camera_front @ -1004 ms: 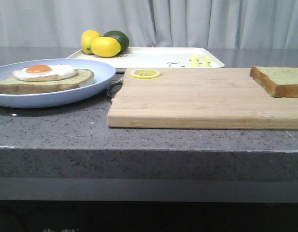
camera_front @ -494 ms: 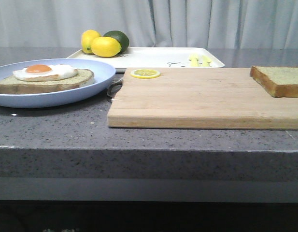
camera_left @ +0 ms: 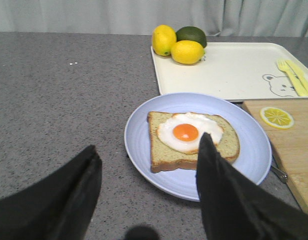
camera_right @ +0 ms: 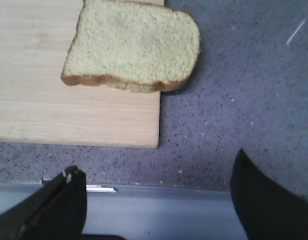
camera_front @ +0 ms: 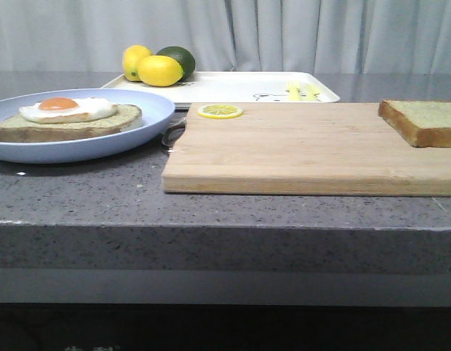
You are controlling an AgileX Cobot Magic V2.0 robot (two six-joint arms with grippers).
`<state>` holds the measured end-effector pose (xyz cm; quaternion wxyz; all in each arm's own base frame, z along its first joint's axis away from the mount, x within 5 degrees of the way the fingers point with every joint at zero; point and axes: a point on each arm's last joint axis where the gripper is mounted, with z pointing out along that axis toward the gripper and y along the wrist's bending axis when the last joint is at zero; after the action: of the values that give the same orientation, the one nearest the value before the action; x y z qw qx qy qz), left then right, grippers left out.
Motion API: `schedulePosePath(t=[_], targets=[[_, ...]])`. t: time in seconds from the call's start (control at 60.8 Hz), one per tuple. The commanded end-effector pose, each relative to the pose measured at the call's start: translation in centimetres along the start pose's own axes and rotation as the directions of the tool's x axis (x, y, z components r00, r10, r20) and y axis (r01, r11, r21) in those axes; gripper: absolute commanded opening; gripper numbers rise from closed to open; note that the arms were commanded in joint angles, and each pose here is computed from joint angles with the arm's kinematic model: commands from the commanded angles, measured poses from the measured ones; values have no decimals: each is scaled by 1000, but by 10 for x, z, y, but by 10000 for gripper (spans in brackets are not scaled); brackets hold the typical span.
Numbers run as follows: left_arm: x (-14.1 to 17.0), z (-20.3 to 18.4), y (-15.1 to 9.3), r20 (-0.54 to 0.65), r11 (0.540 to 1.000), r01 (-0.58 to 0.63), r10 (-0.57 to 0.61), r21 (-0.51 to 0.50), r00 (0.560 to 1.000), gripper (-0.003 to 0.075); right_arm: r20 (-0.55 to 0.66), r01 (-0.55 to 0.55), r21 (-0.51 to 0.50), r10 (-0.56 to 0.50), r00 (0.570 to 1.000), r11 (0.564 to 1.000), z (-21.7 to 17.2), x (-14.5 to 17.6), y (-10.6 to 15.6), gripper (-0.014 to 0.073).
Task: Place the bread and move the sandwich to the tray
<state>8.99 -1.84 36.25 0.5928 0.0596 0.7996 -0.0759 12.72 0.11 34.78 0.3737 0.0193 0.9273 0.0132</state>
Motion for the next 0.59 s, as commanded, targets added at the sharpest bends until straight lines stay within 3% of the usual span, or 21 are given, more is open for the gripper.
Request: schedulePosePath(t=[0.0, 0.049, 0.066, 0.313, 0.494, 0.576], targets=[[-13, -2, -5, 75, 998, -37, 34, 45, 997, 410, -8, 4, 4, -4, 1000, 1000, -2, -18, 0, 599], [-13, -2, -7, 68, 997, -42, 38, 62, 997, 410, -63, 4, 5, -4, 998, 1000, 2, -23, 0, 599], [-12, -2, -7, 64, 997, -45, 41, 67, 997, 410, -73, 3, 4, -3, 997, 1000, 3, -25, 1, 549], [-10, -2, -12, 42, 991, -68, 63, 117, 997, 410, -237, 52, 6, -49, 970, 999, 22, -52, -3, 549], [-10, -2, -12, 40, 990, -73, 68, 118, 997, 410, -261, -50, -18, 44, 964, 999, 30, -62, -26, 549], [-10, -2, -12, 40, 990, -73, 69, 118, 997, 410, -253, -166, -76, 142, 957, 983, 37, -64, -41, 549]])
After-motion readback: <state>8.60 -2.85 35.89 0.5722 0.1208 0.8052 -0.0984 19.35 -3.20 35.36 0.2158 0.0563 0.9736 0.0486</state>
